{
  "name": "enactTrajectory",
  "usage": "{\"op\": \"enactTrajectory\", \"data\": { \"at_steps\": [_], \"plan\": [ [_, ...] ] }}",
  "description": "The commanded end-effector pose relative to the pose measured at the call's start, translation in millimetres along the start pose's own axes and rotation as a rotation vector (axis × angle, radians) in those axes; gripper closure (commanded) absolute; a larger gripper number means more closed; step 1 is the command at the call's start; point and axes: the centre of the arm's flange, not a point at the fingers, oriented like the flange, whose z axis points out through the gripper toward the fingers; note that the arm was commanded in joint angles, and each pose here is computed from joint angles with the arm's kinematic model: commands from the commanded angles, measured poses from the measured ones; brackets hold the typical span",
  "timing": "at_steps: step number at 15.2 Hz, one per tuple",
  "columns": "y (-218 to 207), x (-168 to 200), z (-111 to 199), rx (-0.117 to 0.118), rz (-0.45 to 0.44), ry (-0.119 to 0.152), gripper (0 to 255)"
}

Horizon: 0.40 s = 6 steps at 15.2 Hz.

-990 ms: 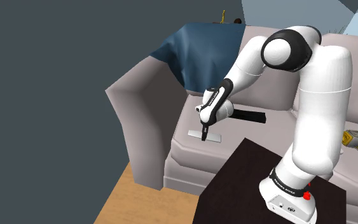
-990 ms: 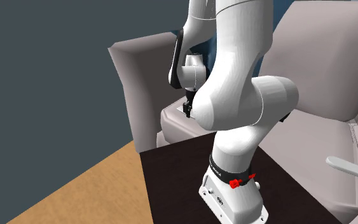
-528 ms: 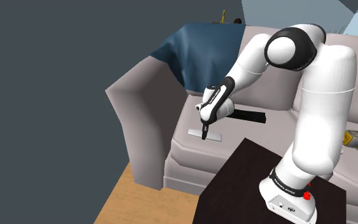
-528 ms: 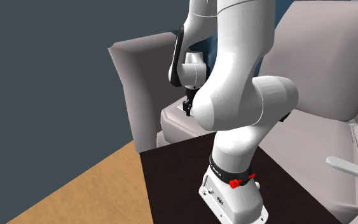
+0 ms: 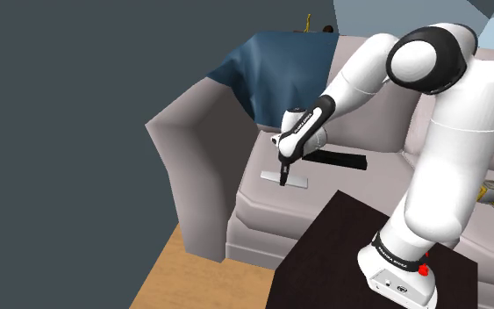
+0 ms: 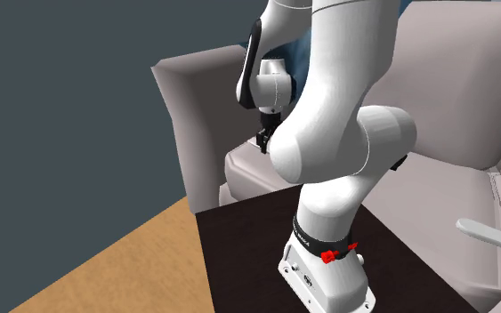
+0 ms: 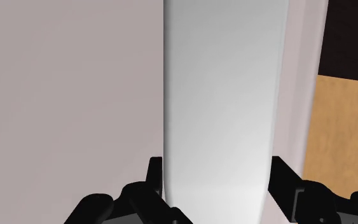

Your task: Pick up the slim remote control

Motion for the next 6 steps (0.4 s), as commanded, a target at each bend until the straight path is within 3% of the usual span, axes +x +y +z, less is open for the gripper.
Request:
{"op": "enactTrajectory", "data": {
  "at_steps": [1, 6],
  "plan": [
    [0.2, -0.4, -9.3, 0.0, 0.0, 0.0, 255],
    [0.4, -0.6, -26.0, 0.0, 0.0, 0.0, 255]
  ]
}}
